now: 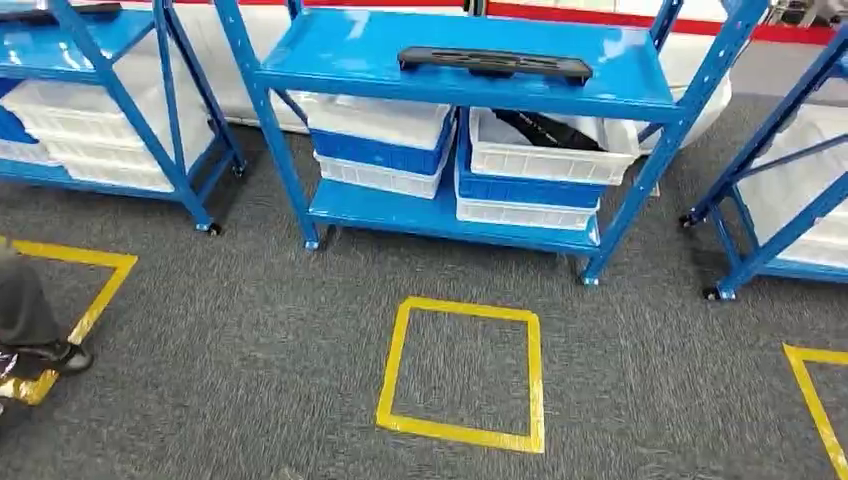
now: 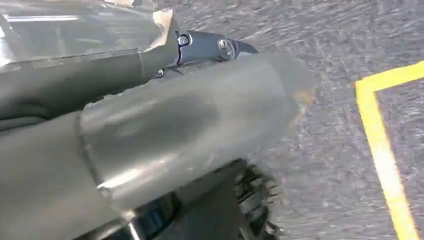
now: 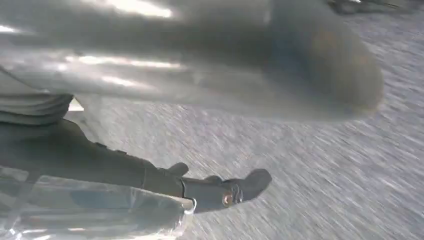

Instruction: Take the parts from the cabinet and place them on the table.

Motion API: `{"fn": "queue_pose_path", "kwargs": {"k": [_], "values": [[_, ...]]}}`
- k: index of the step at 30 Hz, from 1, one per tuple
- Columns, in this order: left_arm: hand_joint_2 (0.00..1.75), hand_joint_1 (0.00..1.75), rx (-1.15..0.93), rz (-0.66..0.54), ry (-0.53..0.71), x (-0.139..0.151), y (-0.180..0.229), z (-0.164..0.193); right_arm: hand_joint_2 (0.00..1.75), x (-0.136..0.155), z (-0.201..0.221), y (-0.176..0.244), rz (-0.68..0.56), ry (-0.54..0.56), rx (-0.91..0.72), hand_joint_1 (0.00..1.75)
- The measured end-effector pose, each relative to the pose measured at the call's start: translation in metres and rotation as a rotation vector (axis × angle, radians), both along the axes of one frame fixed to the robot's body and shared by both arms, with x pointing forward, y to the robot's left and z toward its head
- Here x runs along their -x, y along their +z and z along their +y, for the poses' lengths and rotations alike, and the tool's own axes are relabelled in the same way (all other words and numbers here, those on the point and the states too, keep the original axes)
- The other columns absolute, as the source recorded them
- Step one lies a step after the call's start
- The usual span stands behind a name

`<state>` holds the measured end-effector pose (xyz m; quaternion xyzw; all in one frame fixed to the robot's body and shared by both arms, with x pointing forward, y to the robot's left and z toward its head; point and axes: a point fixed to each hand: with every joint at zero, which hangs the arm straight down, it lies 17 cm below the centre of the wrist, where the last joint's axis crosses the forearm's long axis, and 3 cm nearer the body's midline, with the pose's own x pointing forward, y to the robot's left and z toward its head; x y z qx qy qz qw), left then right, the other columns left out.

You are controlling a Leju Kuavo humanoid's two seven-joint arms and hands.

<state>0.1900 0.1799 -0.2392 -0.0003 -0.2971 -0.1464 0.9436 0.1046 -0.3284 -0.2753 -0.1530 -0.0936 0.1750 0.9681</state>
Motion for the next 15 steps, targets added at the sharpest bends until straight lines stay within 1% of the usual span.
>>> {"fn": "queue_pose_path", "kwargs": {"k": [7, 8, 10, 13, 15], "values": [[0.00, 0.00, -0.006, 0.030, 0.000, 0.020, -0.007, 0.004, 0.00, 0.012, 0.005, -0.002, 0.019, 0.011, -0.003, 0.00], [0.00, 0.00, -0.007, 0.040, 0.001, 0.026, -0.008, 0.005, 0.00, 0.014, 0.008, -0.003, 0.022, 0.012, -0.008, 0.00], [0.00, 0.00, -0.009, 0.039, 0.002, 0.024, -0.008, 0.006, 0.00, 0.007, 0.009, -0.002, 0.011, 0.012, -0.009, 0.00], [0.00, 0.00, -0.005, 0.019, 0.001, 0.013, -0.004, 0.003, 0.00, -0.004, 0.003, 0.001, -0.004, 0.016, 0.004, 0.00], [0.00, 0.00, -0.007, 0.017, 0.004, 0.011, -0.004, 0.004, 0.00, -0.006, 0.004, 0.001, -0.008, 0.023, 0.011, 0.00]]}}
